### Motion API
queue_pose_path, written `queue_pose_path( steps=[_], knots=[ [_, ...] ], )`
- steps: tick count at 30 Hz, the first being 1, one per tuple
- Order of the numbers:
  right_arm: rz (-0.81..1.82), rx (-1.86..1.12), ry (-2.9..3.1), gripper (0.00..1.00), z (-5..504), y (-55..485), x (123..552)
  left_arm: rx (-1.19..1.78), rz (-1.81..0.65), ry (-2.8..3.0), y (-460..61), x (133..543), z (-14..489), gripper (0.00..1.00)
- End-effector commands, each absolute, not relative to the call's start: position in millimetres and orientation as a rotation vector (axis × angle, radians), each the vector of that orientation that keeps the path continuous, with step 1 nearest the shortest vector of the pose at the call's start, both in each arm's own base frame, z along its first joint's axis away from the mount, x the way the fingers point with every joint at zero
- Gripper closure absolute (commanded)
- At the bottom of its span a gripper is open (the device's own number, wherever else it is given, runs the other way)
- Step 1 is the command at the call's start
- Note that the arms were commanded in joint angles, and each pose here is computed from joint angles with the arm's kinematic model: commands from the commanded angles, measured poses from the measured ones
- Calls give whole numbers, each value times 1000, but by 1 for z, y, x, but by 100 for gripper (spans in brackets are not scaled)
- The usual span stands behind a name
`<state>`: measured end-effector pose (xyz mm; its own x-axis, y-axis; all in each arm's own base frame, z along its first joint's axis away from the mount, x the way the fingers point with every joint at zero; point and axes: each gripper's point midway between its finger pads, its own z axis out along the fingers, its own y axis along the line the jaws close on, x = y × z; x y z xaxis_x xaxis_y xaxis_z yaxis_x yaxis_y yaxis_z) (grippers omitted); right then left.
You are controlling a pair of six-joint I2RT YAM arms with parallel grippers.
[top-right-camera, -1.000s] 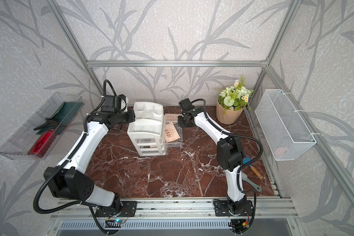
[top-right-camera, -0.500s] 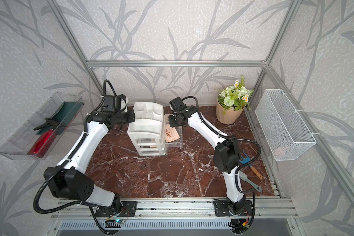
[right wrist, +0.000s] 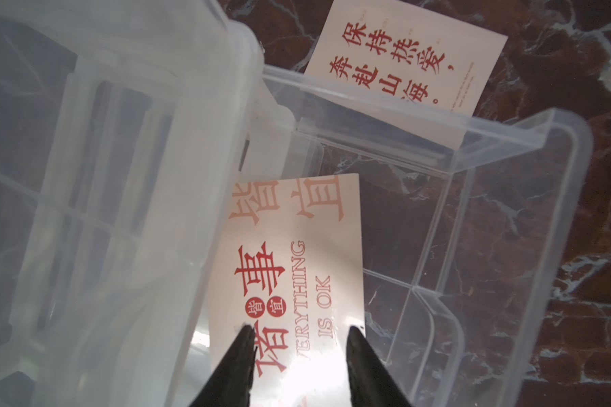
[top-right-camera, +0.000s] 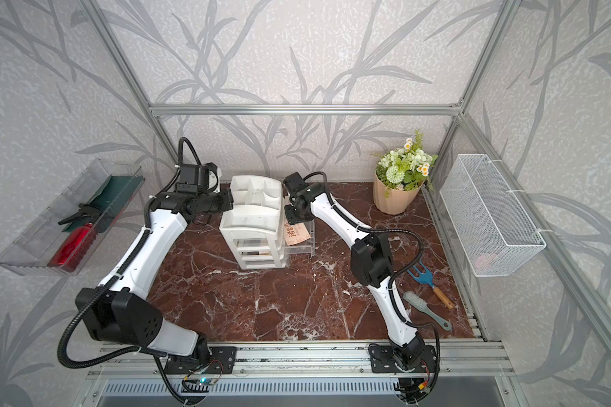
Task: Take the postcards out of the drawer
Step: Open the drawer in the storage box, then pick up the postcard from the drawer.
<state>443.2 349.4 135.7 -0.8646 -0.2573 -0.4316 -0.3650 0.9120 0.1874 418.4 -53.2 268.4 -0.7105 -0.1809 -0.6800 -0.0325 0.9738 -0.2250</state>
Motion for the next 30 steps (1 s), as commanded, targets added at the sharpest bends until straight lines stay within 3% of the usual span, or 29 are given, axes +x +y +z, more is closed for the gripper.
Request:
queue_pose_path(
  steps=[1, 30],
  knots=[
    [301, -468, 2706, 52, 131, 342, 443, -142, -219, 2405, -49, 414, 254, 95],
    [307, -459, 2817, 43, 97, 335, 451, -135, -234, 2406, -52, 415, 253, 95]
  ],
)
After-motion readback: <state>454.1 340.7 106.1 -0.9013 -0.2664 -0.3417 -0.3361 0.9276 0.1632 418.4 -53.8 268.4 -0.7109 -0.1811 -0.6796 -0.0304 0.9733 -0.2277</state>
